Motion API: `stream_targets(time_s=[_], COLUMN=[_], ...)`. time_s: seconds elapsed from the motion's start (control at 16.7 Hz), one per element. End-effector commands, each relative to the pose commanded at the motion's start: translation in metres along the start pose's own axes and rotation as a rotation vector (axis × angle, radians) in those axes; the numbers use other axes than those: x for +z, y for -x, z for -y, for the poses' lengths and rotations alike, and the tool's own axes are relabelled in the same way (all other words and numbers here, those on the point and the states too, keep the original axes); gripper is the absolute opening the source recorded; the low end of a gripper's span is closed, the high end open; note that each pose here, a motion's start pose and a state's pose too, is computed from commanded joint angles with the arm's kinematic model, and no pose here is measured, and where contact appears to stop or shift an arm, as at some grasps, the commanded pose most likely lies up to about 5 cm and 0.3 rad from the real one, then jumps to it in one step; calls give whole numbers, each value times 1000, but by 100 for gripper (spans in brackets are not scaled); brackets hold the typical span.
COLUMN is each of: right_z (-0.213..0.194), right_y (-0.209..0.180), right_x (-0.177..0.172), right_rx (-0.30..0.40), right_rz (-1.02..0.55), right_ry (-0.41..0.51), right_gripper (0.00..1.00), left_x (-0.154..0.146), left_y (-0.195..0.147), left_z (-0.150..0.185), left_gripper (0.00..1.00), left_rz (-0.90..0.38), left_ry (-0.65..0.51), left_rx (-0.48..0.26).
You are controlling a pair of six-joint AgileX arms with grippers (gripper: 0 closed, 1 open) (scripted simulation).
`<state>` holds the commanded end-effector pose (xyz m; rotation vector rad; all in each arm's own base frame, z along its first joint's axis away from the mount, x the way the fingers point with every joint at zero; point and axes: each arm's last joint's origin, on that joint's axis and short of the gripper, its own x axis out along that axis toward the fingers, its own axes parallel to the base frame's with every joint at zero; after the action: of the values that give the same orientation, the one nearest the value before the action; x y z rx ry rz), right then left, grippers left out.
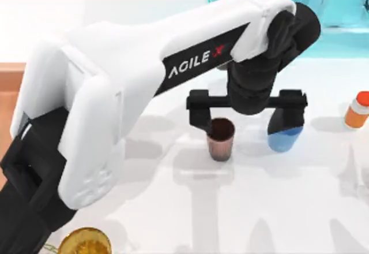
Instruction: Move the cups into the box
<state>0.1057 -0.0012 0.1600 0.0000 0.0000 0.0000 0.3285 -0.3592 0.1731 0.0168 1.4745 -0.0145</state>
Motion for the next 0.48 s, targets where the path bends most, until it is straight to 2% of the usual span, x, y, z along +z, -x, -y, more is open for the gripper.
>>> stream_targets(time_s=[0.18, 0.48], right_z=[0, 0], right_y=[0, 0], right_x=[0, 0], right_rx=[0, 0], right_rz=[0, 0], right_ry=[0, 0], right_gripper=[100, 100], left_x=[-2, -3], left_y=[-22, -25], left_z=[-2, -2], left_gripper=[100, 100], left_rz=[2, 2], left_ry=[0, 0], left_rx=[-2, -2])
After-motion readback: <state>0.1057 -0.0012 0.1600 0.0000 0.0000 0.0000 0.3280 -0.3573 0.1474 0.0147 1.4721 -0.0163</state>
